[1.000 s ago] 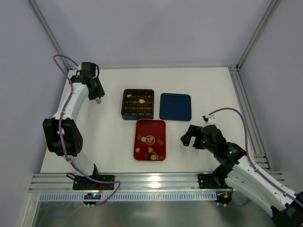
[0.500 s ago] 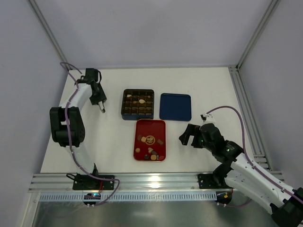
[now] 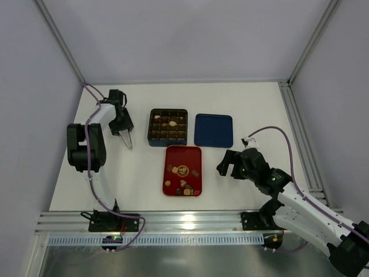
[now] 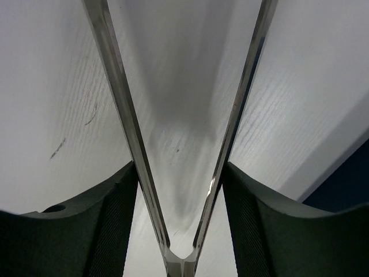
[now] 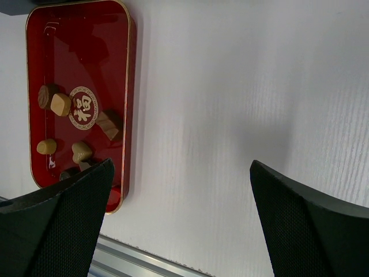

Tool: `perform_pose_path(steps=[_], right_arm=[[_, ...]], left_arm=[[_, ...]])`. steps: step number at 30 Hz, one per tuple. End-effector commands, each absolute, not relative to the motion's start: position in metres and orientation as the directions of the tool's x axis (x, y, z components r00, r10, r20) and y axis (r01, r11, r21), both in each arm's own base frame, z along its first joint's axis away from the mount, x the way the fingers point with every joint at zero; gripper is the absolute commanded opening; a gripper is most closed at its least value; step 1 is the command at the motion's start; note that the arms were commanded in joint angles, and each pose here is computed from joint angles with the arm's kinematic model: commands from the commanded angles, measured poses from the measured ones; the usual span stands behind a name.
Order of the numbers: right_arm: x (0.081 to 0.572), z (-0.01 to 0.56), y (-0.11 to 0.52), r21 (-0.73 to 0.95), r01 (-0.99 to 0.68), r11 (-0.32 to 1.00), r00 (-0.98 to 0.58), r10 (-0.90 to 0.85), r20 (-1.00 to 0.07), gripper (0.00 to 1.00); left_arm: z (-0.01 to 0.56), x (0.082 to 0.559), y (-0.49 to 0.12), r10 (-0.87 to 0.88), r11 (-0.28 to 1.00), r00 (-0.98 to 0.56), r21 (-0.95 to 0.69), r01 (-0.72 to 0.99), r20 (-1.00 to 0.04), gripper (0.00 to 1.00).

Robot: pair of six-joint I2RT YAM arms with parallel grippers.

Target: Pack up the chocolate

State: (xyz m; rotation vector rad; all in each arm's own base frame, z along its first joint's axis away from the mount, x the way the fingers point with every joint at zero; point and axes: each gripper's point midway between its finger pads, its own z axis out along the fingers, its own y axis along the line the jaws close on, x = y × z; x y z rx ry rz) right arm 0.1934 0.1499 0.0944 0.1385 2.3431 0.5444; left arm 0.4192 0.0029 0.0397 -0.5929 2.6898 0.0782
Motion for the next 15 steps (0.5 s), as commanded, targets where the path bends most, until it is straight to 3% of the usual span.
perform_pose_path(steps=[1,15], right_arm=[[0.209,0.122,0.163,0.458,-0.097,0.884,-0.696,0.269,-0.666,1.00],[0.215,0.123,0.169,0.452,-0.089,0.887,-0.708,0.263,-0.655,1.00]], left_arm=[[0.039,0.426,0.011,-0.397,0.903,-0.821,-0.014,-0.429,-0.411,0.59],[0.024,0.418,0.011,-0.398,0.902,-0.836,0.003,-0.431,-0.377,0.77]])
